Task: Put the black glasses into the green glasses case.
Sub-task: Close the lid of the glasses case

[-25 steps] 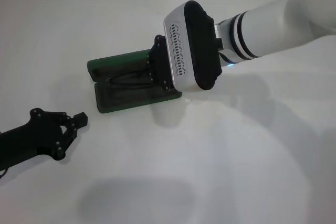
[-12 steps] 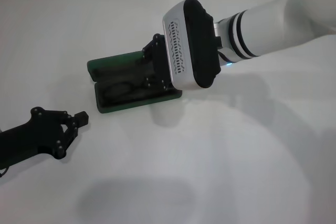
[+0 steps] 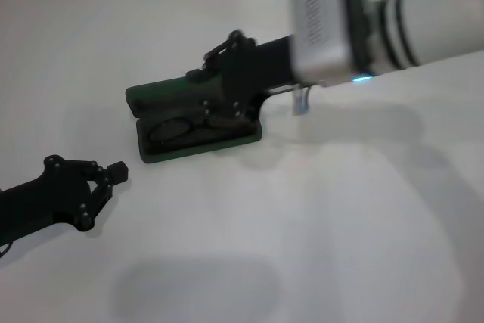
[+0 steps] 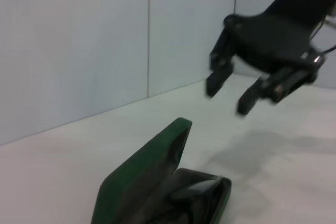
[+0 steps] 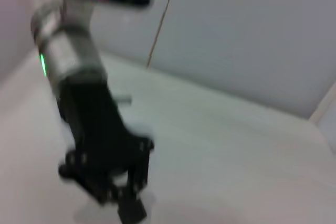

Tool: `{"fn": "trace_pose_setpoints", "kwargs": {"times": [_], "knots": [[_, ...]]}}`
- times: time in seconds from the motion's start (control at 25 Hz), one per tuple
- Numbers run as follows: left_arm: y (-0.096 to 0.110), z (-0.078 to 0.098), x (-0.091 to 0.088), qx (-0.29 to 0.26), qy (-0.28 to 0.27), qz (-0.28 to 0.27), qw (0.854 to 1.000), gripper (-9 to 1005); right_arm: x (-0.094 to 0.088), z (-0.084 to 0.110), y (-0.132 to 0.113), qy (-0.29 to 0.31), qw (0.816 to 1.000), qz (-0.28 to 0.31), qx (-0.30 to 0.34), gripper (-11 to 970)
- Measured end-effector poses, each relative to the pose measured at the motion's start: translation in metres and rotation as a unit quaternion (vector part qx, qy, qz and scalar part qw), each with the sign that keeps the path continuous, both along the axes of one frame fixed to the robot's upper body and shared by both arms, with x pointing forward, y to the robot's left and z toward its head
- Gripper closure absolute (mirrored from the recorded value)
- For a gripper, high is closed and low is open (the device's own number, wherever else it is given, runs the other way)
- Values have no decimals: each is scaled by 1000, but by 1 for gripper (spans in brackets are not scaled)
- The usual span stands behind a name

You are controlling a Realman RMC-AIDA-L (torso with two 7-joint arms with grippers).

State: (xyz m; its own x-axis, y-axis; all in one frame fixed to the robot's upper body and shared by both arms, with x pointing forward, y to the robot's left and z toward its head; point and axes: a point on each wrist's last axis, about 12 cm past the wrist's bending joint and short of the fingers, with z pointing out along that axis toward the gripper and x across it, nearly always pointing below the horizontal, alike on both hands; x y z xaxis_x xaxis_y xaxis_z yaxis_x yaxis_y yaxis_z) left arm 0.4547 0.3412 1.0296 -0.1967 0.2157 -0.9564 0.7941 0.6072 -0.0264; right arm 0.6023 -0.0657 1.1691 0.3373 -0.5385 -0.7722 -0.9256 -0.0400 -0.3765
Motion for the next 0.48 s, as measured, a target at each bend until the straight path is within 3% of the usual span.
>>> {"fn": "trace_pose_setpoints", "kwargs": {"times": [0.28, 0.32, 0.36, 0.4, 0.48], "knots": [[-3, 3, 3, -5, -4, -10, 1000, 944, 5, 12, -75, 108, 984, -52, 133, 569], [-5, 3, 5, -6, -5, -12, 1000, 944, 3, 9, -90, 123, 979, -61, 152, 560], [-6, 3, 6, -6, -5, -14, 1000, 944, 3, 9, -90, 123, 979, -61, 152, 552], [-7, 3, 6, -7, -6, -16, 1000, 943, -4, -1, -121, 140, 969, -82, 187, 543], [-9, 4, 8, -6, -7, -20, 1000, 943, -11, -12, -139, 147, 963, -96, 202, 525]]}}
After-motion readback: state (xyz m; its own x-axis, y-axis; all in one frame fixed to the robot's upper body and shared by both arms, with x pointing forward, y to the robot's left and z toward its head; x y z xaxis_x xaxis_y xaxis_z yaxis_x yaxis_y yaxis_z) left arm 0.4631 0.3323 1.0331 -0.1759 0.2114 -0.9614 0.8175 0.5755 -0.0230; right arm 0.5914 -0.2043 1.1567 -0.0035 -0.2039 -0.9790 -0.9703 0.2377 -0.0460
